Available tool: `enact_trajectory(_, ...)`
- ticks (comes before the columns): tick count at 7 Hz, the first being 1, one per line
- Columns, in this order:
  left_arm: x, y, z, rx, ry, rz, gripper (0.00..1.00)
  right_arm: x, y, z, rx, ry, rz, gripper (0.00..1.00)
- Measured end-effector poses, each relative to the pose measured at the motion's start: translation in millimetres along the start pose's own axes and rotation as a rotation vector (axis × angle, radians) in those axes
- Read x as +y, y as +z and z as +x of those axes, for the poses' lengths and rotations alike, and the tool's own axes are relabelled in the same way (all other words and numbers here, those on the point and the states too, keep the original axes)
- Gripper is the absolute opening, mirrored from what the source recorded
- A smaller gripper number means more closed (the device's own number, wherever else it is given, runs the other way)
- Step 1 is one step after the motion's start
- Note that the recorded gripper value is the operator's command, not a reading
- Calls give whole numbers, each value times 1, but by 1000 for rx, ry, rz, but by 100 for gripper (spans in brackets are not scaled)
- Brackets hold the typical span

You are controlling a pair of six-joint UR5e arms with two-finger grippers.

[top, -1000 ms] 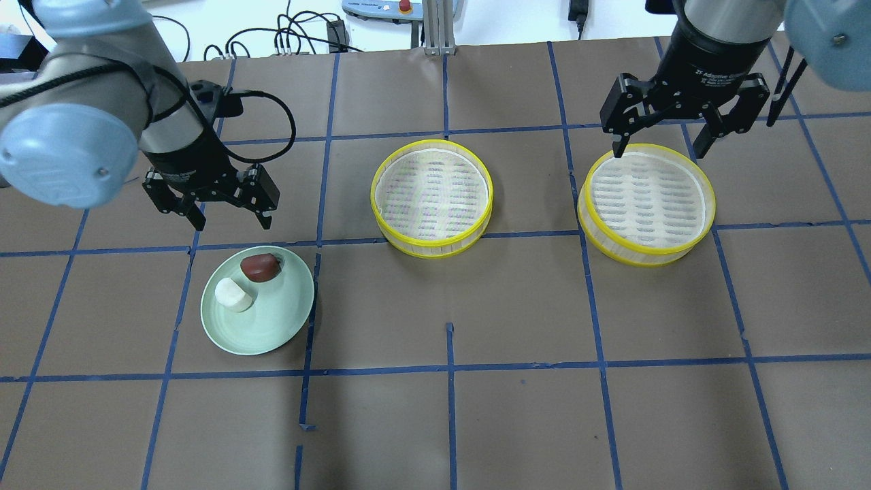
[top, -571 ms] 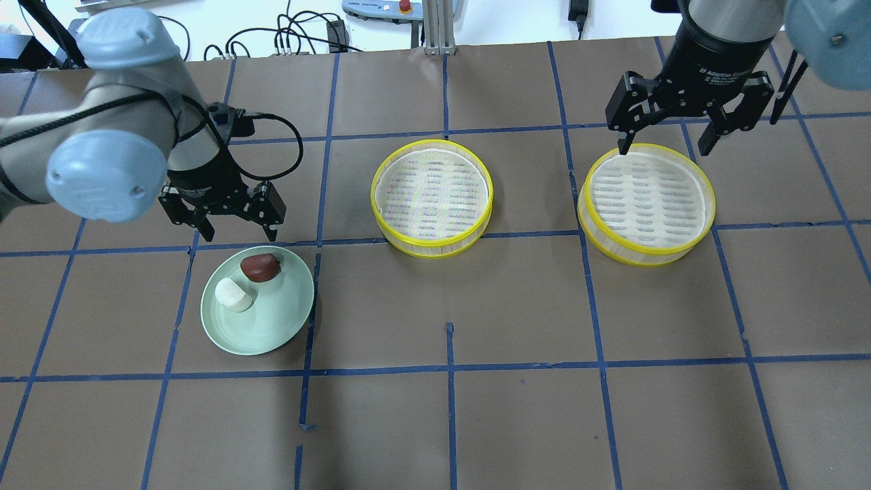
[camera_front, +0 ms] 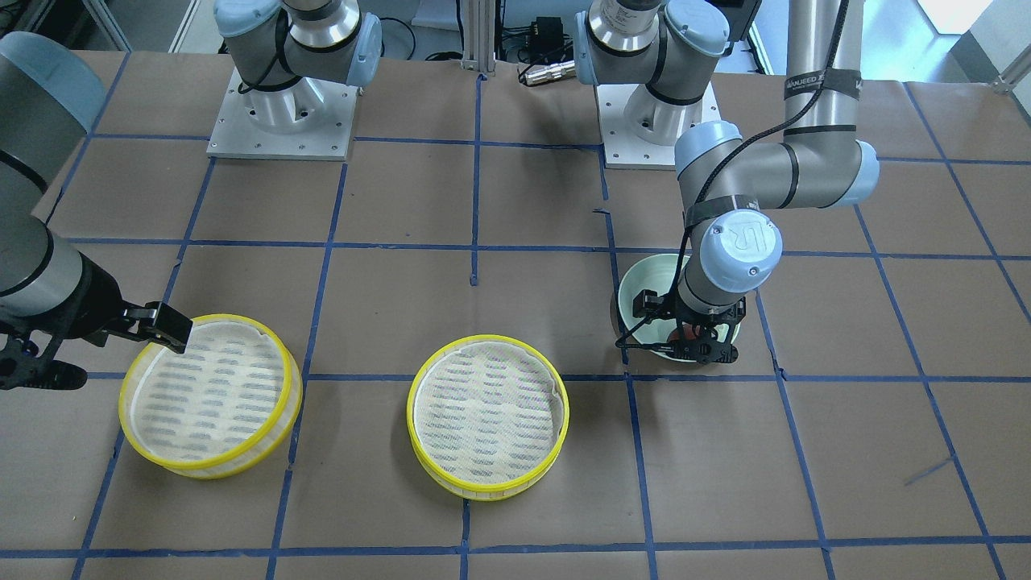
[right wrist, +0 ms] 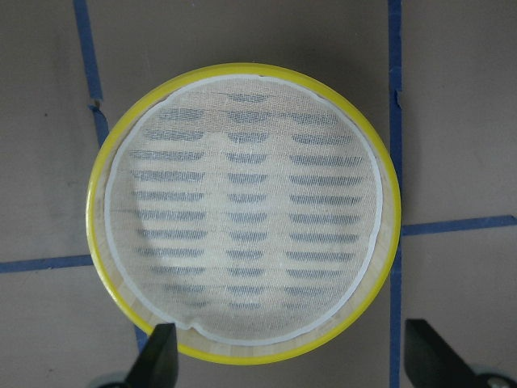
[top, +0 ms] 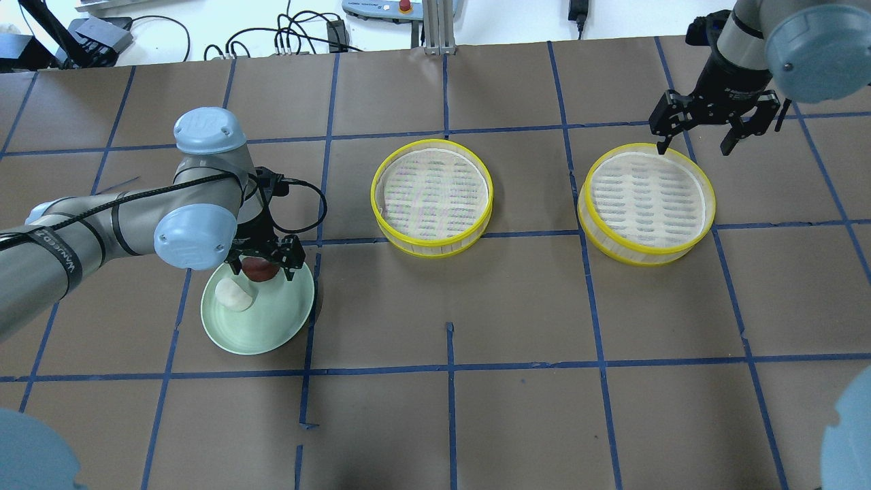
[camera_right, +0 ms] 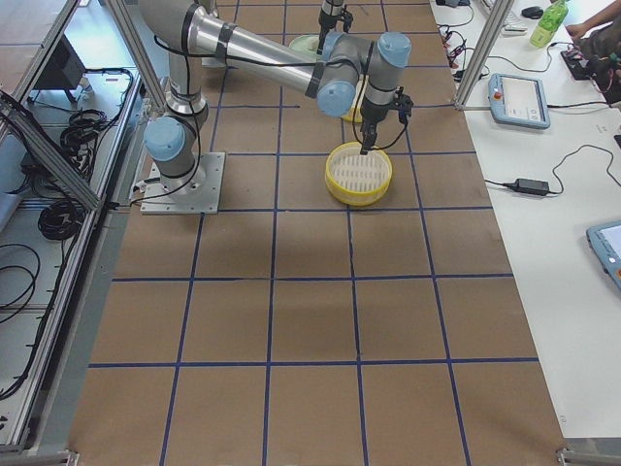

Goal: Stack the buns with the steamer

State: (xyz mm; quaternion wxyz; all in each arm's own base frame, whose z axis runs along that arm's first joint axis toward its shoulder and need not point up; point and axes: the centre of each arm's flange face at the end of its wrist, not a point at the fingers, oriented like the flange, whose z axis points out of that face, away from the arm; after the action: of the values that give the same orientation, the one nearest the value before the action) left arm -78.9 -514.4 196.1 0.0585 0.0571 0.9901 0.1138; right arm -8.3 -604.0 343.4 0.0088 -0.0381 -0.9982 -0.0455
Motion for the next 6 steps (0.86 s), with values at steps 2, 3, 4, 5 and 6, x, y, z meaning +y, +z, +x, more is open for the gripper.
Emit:
enact_trajectory(2,-4,0,-3,-28,1,12,72,-6,23,25,8,-15,2,99)
enact_trajectory(3,-6,-1,-5,-41,5,26,72,-8,33,32,27,-21,10,99)
enact_trajectory(4,-8,-2,-6,-48,11,36,74,-9,44,36,51,-23,19,99)
enact_trajectory(5,-10,-1,-6,-51,13,45,73,-5,59,38,60,-23,8,100)
enact_trajectory(6,-13,1,-6,-52,13,49,72,-1,78,42,54,-15,-17,100)
